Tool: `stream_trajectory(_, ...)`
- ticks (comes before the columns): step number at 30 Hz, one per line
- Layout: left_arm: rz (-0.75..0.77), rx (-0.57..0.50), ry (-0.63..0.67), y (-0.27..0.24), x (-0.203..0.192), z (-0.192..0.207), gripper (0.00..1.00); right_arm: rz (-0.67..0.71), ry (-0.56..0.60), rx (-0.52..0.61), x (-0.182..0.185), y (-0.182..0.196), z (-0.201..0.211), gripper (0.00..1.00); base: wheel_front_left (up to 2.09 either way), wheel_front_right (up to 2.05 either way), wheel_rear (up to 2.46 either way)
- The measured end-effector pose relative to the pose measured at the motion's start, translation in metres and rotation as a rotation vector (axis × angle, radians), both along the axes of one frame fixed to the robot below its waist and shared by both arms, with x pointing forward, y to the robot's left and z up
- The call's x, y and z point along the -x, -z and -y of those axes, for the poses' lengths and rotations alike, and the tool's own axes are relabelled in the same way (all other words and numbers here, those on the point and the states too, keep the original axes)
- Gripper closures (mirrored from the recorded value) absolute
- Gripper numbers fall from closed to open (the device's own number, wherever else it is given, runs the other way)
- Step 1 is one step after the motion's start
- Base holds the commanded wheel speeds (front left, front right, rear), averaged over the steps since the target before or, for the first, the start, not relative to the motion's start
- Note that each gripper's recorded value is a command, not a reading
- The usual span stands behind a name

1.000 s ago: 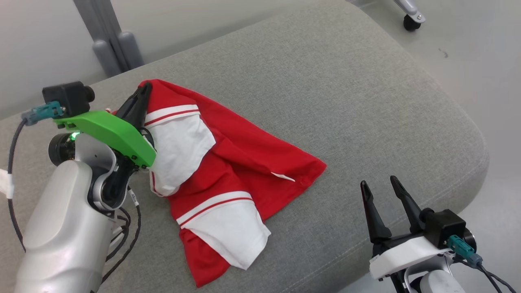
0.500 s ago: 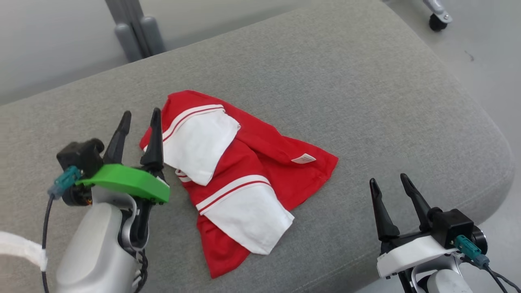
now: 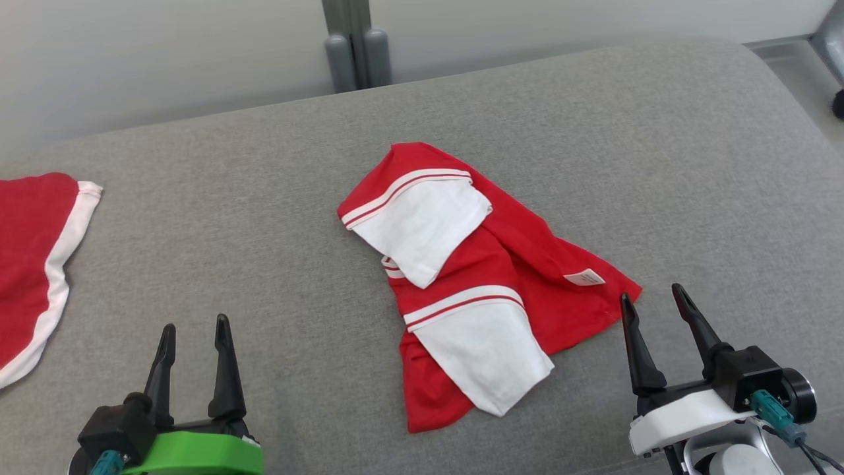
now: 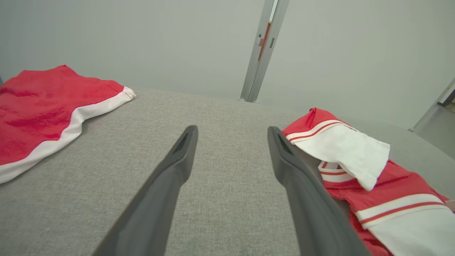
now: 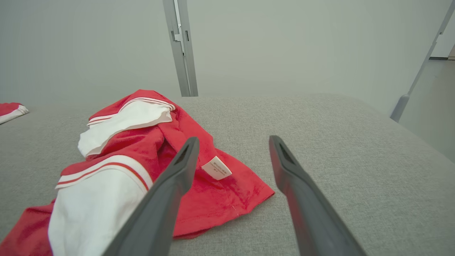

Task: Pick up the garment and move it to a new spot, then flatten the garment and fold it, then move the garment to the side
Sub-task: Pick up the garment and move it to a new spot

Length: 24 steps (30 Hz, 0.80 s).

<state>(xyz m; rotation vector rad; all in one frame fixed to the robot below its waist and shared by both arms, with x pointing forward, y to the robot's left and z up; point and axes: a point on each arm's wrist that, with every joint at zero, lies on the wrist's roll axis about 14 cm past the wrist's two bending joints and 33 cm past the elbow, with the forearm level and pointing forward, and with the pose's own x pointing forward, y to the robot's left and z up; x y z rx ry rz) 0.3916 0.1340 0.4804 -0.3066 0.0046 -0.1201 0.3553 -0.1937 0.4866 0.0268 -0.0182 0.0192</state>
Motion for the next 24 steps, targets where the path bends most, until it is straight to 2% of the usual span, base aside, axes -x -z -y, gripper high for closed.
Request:
stream_trajectory(8,-0.049,-0.037,-0.108,0.014,0.041,-0.042,0.0,-0.006,-0.082,0.006,-0.005,0.003,-0.025,0.0,0.0,0.0,0.0)
stream_trajectory(18,-0.014,-0.027,-0.146,0.002,0.061,-0.051,0.0,0.009,-0.11,0.003,0.005,-0.002,-0.034,0.0,0.0,0.0,0.0)
stream_trajectory(24,-0.023,-0.04,-0.104,0.007,0.062,-0.042,0.0,0.016,-0.093,-0.003,0.009,-0.004,-0.029,0.0,0.0,0.0,0.0)
